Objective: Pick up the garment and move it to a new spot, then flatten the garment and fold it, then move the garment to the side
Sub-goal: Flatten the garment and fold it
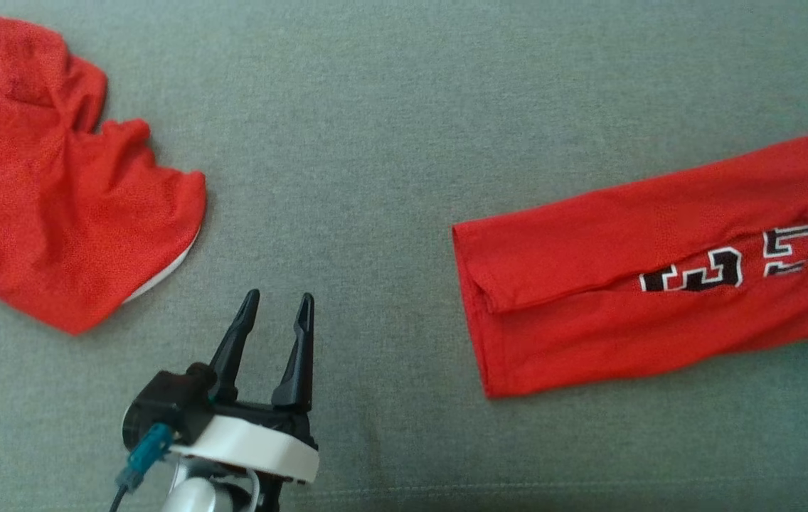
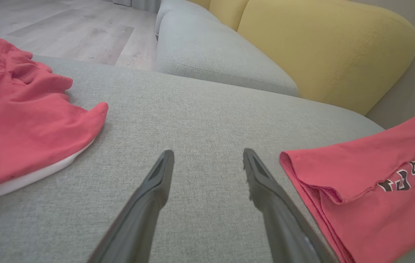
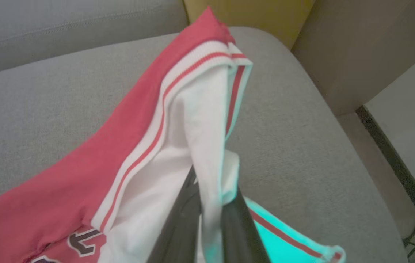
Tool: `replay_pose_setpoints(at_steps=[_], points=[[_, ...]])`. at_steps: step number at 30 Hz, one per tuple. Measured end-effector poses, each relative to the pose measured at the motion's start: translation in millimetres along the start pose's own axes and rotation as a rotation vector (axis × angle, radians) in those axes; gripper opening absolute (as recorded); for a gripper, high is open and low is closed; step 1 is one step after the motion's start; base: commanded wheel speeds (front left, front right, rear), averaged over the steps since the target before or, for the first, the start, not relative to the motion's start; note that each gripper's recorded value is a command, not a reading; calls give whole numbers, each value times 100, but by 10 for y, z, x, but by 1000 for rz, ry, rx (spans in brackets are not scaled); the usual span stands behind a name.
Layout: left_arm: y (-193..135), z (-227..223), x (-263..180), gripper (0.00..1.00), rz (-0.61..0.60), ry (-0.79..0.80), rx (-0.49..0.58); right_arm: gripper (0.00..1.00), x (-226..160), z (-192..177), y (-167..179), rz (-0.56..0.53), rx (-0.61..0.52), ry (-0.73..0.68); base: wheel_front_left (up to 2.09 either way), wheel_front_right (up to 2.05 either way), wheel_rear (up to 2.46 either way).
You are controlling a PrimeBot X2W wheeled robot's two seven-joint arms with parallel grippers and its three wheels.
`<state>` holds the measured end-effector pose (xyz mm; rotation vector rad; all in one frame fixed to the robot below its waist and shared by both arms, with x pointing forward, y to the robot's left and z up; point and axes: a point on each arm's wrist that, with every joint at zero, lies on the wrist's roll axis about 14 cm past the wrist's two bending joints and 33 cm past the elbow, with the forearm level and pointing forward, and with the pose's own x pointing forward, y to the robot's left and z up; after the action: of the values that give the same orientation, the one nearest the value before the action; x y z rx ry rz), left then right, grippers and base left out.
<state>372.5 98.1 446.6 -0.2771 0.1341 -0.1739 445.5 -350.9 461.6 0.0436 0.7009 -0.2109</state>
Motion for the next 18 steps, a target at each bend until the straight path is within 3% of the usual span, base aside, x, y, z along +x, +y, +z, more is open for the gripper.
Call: replay_pose_setpoints(at_steps=[5, 14, 18], points=[[-27, 79, -30, 100, -5, -24, 24, 0, -259, 214, 409, 119, -60, -83, 0, 0, 0], [134, 79, -163, 100, 53, -22, 63, 0, -587, -320, 1847, 497, -97, -12, 0, 0, 0], [284, 92, -213, 100, 98, -22, 95, 0, -633, -505, 2348, 612, -73, 10, 0, 0, 0]])
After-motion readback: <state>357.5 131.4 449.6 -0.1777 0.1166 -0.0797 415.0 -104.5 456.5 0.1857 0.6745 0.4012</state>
